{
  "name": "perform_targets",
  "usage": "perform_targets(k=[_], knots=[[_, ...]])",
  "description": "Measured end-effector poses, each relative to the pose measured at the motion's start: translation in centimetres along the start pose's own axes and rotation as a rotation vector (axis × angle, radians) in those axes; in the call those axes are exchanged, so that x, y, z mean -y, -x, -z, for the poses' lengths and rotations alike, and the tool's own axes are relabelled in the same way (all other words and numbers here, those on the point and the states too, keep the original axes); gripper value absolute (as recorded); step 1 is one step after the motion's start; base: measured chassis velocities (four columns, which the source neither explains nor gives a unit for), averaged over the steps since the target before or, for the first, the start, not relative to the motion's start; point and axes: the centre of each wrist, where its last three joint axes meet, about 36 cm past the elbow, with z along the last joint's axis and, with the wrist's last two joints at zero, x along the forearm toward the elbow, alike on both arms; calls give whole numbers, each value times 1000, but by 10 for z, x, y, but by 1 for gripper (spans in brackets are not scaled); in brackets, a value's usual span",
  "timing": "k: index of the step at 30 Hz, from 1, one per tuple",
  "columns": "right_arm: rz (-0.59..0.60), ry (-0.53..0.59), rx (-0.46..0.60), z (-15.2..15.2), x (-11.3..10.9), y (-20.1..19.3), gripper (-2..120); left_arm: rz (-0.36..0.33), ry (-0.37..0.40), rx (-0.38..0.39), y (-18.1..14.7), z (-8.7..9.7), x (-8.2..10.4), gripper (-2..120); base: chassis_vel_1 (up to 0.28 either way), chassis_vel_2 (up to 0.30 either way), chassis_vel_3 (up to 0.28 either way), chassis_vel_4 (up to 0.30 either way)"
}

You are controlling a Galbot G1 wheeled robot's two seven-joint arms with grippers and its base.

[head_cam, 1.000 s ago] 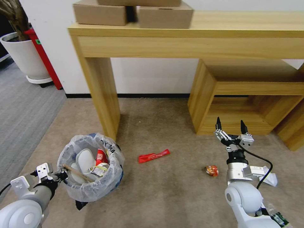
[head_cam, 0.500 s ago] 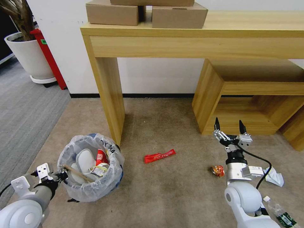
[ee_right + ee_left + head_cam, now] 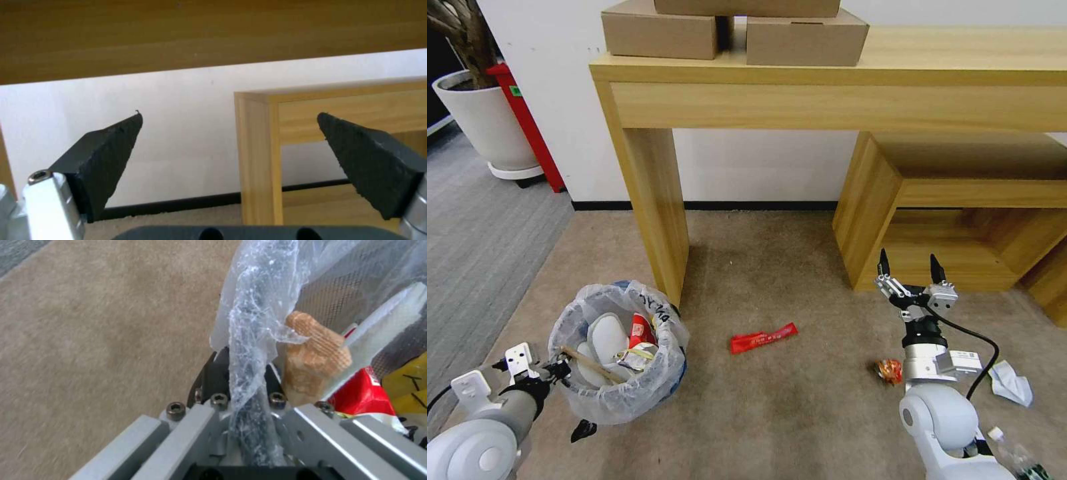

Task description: Pick up the trash bin and place the garbage on the floor into it.

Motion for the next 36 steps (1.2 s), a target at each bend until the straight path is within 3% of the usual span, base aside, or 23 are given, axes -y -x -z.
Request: perform_targets(k=[8, 36], knots=[[3, 1, 13, 0, 0, -1, 100, -1, -1, 4, -2, -2, 1, 1, -105, 104, 112, -105], [16, 36, 1, 2, -3, 3, 100, -14, 18, -21, -10, -4, 6, 1, -2, 5, 2, -2]])
